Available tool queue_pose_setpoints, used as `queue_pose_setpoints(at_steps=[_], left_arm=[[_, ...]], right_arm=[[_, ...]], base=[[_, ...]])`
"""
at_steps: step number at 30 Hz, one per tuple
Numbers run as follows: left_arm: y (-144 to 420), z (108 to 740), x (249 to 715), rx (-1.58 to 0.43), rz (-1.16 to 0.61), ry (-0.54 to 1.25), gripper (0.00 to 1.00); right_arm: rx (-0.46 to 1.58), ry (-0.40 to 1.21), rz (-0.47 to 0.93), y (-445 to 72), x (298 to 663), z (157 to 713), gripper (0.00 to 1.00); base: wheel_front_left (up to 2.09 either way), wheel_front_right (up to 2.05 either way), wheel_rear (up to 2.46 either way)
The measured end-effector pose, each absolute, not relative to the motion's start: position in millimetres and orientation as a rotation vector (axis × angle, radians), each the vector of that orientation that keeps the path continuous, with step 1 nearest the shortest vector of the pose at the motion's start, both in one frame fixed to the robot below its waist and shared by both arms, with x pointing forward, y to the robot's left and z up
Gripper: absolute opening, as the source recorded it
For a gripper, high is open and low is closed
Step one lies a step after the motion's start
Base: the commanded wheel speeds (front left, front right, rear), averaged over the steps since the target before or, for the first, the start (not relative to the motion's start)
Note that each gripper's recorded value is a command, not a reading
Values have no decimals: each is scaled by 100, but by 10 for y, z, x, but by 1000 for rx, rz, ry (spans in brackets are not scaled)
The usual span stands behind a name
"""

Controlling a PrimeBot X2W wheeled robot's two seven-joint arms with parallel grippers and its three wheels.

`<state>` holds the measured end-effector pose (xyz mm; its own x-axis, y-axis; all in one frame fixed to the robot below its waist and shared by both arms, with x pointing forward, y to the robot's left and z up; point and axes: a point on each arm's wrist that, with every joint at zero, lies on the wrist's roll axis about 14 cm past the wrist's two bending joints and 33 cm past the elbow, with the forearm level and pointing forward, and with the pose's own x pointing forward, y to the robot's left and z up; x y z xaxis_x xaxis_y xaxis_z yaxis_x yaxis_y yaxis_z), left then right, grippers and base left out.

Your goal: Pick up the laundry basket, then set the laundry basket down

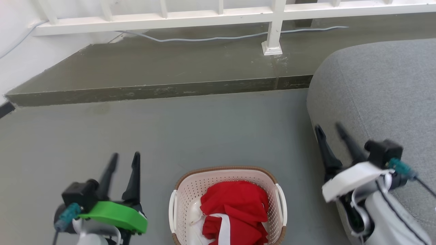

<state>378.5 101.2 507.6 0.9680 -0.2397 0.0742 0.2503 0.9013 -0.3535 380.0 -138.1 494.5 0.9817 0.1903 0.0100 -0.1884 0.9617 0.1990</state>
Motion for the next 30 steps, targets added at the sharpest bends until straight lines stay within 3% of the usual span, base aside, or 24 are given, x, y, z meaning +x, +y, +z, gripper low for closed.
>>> queue_pose_setpoints(at_steps=[5, 30], left_arm=[[991, 4871, 3712, -379, -240, 36, 0], [1232, 4797, 3744, -663, -124, 107, 0]], right_arm=[[229, 92, 178, -1340, 3651, 4676, 0], [553, 140, 62, -1542, 3735, 4681, 0]], base=[[0, 0, 0], [0, 0, 0]])
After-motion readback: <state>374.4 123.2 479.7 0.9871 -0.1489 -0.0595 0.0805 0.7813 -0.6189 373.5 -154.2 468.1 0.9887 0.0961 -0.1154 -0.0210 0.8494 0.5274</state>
